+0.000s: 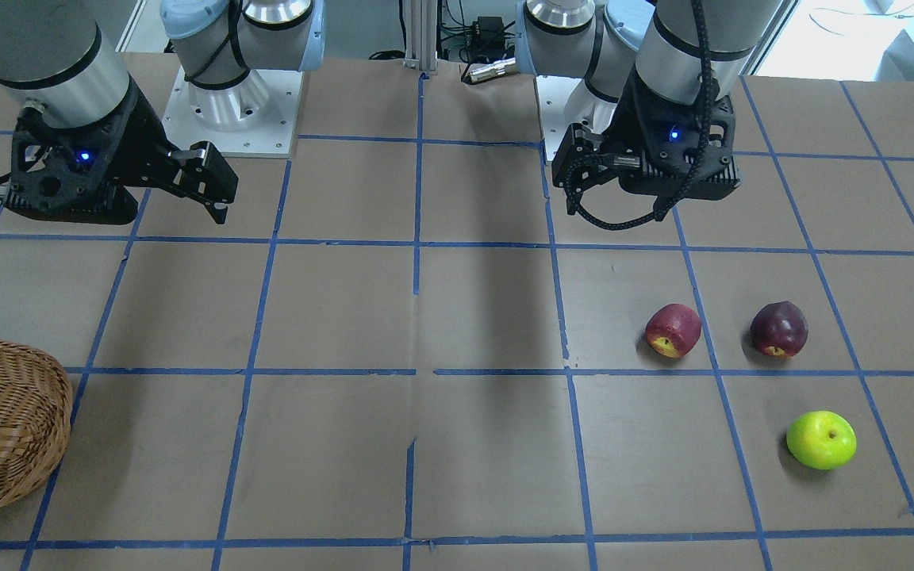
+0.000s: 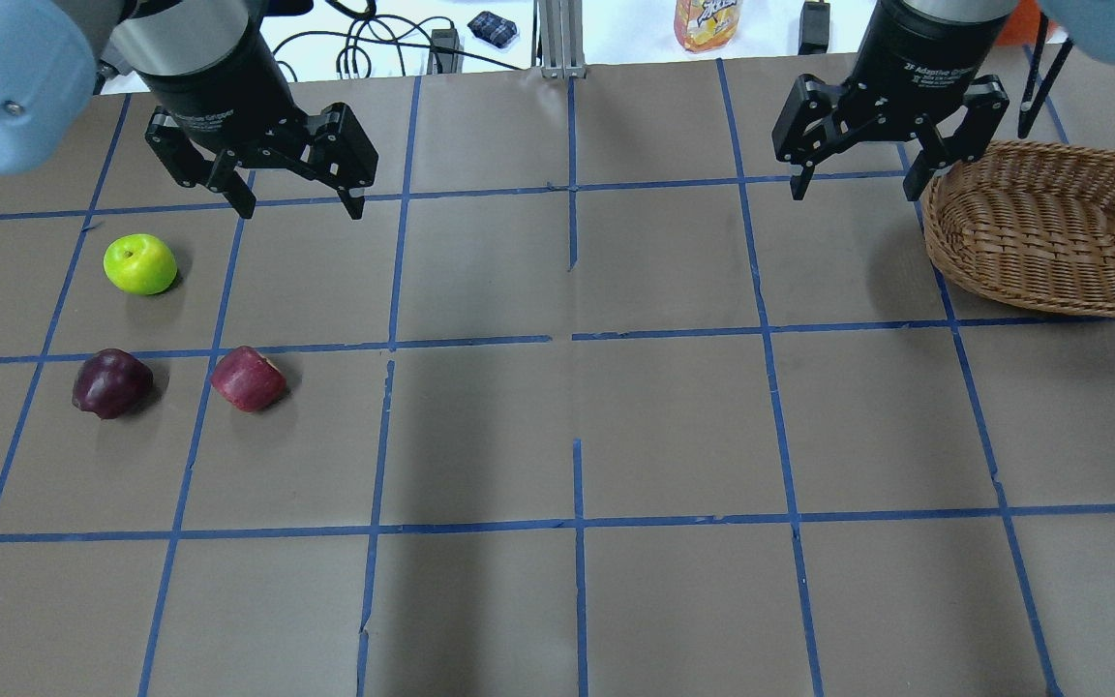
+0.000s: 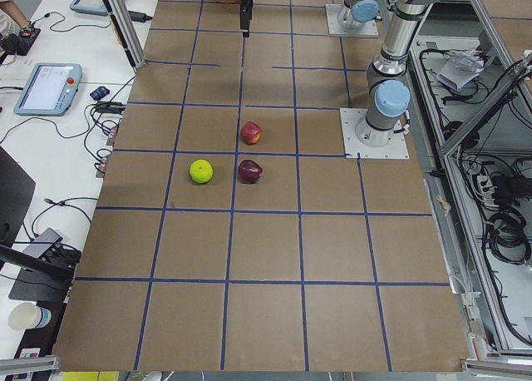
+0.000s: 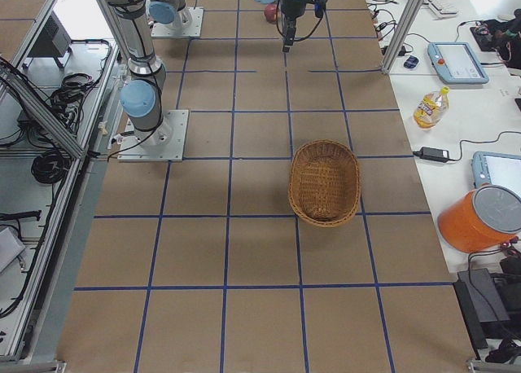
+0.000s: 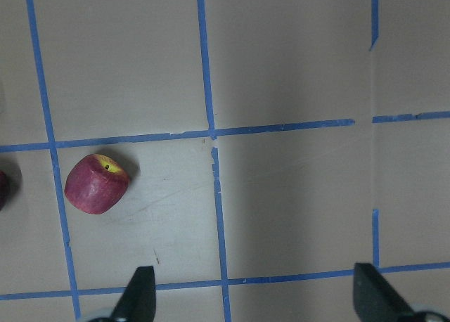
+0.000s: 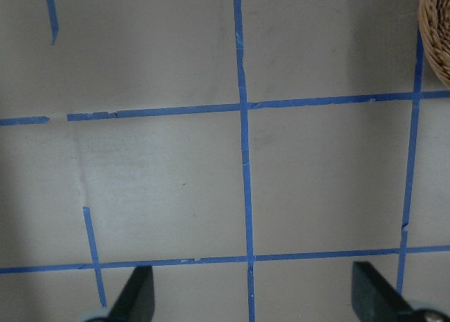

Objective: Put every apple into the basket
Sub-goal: 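Reach the left gripper down and grasp the red-yellow apple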

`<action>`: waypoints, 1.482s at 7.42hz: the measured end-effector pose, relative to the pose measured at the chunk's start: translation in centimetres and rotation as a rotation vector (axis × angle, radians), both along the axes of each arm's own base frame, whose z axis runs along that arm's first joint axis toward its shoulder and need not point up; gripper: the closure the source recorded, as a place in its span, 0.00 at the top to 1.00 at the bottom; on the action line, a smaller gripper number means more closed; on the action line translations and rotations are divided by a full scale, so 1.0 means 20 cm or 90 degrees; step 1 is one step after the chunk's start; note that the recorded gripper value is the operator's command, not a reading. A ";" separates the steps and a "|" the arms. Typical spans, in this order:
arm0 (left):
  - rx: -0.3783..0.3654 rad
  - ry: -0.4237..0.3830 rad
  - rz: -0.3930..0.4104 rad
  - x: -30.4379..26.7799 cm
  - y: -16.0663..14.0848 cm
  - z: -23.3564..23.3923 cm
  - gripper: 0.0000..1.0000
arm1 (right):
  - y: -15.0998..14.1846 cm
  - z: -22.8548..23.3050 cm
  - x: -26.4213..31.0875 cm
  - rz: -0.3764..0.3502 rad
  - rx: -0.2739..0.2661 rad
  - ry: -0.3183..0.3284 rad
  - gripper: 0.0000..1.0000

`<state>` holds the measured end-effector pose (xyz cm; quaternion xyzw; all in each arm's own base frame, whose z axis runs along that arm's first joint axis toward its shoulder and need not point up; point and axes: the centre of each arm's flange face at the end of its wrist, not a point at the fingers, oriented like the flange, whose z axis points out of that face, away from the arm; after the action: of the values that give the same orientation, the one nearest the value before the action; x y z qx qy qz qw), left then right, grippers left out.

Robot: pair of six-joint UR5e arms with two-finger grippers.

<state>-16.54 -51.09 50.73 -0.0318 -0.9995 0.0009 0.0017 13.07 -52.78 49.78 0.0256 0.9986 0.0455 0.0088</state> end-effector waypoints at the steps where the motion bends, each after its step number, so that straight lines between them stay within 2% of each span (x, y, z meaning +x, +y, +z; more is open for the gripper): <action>1: 0.003 0.000 0.000 0.00 0.00 -0.01 1.00 | 0.01 0.01 0.01 -0.001 -0.002 0.001 1.00; 3: 0.027 -0.003 0.002 0.04 -0.02 -0.11 1.00 | 0.03 0.01 0.02 -0.006 -0.002 -0.002 1.00; 5: 0.072 -0.006 0.021 0.35 -0.15 -0.34 1.00 | 0.04 0.01 0.01 -0.009 -0.002 -0.004 1.00; 6: 0.089 0.003 -0.007 0.54 -0.20 -0.50 1.00 | 0.04 0.01 0.01 -0.009 -0.003 -0.004 1.00; 8: 0.074 0.011 -0.080 0.85 -0.25 -0.85 1.00 | 0.04 0.02 0.01 -0.010 -0.005 -0.004 1.00; 9: 0.066 0.012 -0.111 0.94 -0.24 -1.03 1.00 | 0.04 0.02 0.01 -0.010 -0.007 -0.004 1.00; 11: 0.044 0.005 -0.137 0.99 -0.16 -1.30 1.00 | 0.03 0.02 0.01 -0.010 -0.011 0.000 1.00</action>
<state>3.22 -54.28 24.78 -0.1388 -0.9897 -0.0337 0.0071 13.24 -52.13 50.21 0.0330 0.9987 0.0364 0.0098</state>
